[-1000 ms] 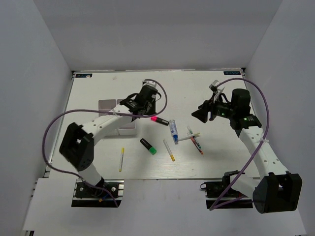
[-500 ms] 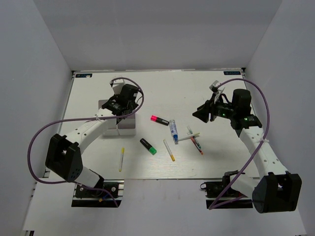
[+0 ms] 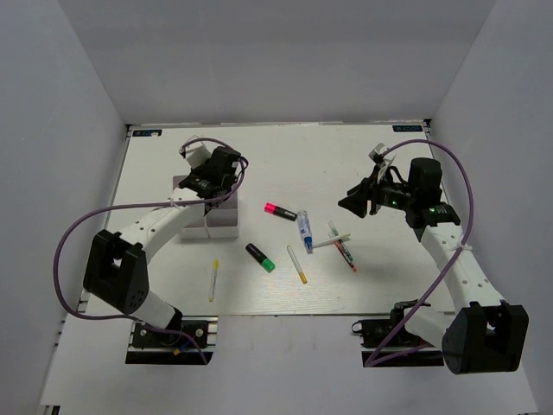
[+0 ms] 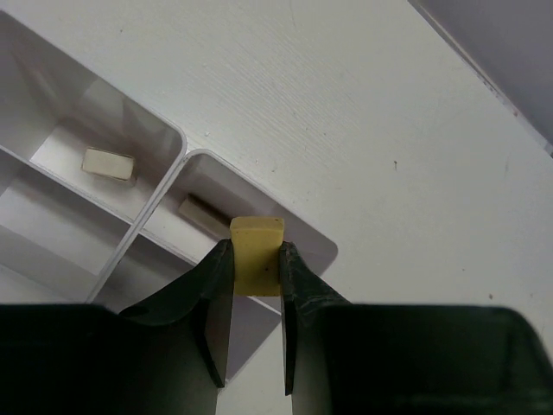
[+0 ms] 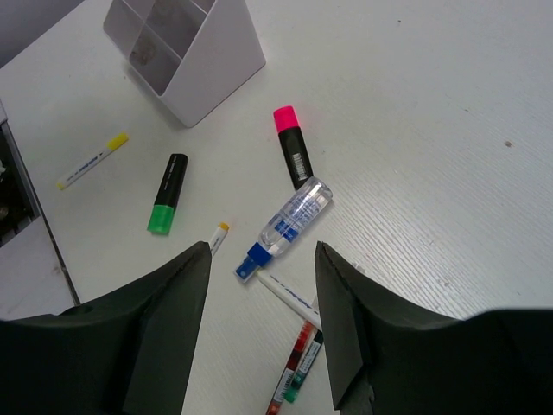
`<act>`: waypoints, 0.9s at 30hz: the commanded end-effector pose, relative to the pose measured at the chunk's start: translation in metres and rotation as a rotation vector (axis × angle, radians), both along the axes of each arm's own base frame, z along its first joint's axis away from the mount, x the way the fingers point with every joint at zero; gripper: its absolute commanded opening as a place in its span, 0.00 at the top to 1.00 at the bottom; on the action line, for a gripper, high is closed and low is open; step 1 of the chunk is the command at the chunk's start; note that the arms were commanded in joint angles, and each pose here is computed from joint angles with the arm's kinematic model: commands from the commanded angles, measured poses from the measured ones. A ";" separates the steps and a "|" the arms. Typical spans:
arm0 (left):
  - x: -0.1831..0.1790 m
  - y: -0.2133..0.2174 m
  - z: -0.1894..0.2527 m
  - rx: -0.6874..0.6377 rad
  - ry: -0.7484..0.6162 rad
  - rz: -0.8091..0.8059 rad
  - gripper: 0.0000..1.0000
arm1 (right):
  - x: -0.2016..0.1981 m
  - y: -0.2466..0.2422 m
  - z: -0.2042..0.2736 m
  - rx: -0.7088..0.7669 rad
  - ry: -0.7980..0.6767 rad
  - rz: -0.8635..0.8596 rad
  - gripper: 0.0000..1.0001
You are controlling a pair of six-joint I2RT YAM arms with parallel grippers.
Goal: Sort the stationery into containers
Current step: Place the stationery in the storage box.
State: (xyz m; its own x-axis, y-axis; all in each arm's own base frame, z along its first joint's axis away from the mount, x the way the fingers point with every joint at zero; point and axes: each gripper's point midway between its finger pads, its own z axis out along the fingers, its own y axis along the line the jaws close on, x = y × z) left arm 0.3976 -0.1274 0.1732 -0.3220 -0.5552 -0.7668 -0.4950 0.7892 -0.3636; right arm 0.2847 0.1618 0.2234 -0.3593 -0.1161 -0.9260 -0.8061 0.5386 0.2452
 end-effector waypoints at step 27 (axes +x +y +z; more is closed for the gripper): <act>-0.023 -0.039 0.067 0.026 -0.123 -0.438 0.72 | 0.015 -0.003 -0.016 -0.094 -0.036 0.025 0.50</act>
